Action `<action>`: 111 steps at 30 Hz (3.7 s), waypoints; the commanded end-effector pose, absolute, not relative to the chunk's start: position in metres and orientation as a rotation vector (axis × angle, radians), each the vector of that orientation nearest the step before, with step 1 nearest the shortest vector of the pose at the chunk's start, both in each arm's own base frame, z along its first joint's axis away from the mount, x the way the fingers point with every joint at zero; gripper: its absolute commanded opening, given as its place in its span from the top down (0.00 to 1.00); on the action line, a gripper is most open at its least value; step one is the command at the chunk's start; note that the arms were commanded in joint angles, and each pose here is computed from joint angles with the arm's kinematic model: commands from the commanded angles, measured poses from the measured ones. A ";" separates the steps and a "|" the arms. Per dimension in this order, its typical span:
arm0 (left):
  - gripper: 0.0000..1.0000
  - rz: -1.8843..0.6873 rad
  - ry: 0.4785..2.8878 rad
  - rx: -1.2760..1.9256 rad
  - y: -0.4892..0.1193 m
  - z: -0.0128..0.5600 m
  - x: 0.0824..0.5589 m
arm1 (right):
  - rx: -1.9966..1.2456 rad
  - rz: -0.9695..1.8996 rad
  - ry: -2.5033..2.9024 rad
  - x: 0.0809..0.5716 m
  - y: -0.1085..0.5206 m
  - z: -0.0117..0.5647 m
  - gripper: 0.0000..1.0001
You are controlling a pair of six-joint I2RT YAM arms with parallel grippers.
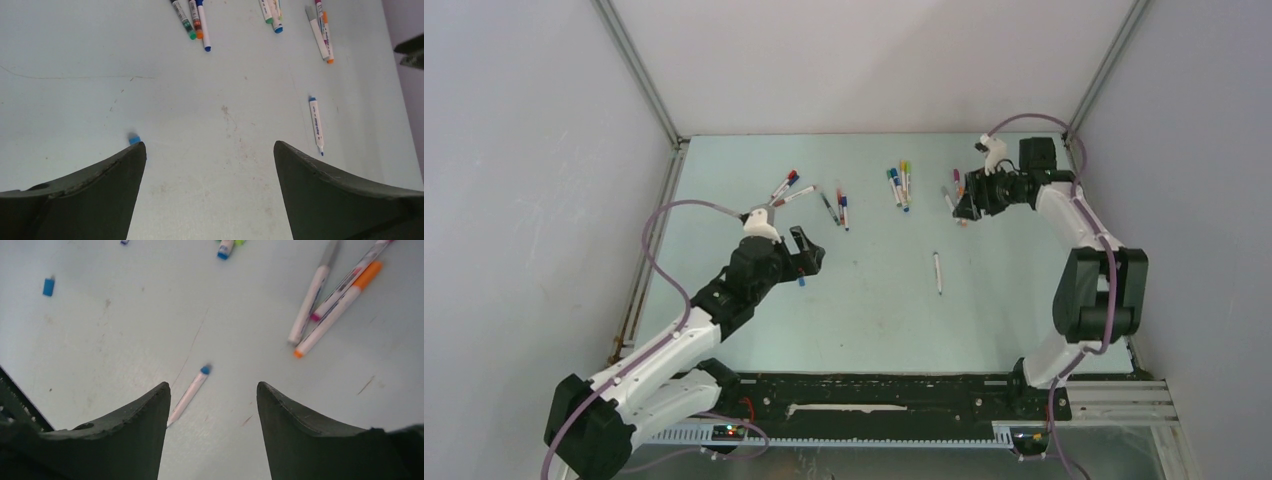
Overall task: Open the pen caps
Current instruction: Place the pen cap at the center of the board, then move the pen to the center of the board.
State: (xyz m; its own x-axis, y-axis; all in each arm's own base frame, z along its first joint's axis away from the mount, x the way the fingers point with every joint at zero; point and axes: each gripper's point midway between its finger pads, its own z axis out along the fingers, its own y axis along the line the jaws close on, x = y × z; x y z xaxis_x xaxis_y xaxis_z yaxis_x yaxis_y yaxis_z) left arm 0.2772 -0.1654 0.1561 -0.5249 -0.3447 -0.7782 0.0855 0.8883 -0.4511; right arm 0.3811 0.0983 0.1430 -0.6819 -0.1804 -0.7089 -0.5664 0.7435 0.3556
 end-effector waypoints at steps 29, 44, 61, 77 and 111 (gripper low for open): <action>0.00 -0.678 1.976 -0.203 -0.171 0.147 0.275 | -0.635 0.301 2.627 0.503 0.097 0.053 0.64; 0.00 -0.686 1.985 -0.215 -0.171 0.144 0.273 | -0.626 0.304 2.658 0.514 0.095 0.035 0.71; 0.00 -0.708 1.985 -0.219 -0.175 0.143 0.273 | -0.692 0.255 2.714 0.503 0.096 0.012 0.72; 0.00 -0.803 1.932 -0.200 -0.182 0.155 0.267 | -0.800 0.255 2.733 0.451 0.106 0.023 0.97; 0.00 -1.216 1.807 -0.156 -0.232 0.186 0.255 | -0.834 0.171 2.825 0.368 0.078 0.001 0.84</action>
State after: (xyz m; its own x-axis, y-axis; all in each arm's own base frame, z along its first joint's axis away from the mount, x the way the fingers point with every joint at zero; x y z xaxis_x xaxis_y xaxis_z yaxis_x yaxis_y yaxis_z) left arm 0.2580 -0.2262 0.1817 -0.5569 -0.5284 -0.6409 0.3377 0.5609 -0.7559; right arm 0.3792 0.0891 0.0093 -0.8238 -0.5008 -0.2657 -0.5381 0.8382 0.0887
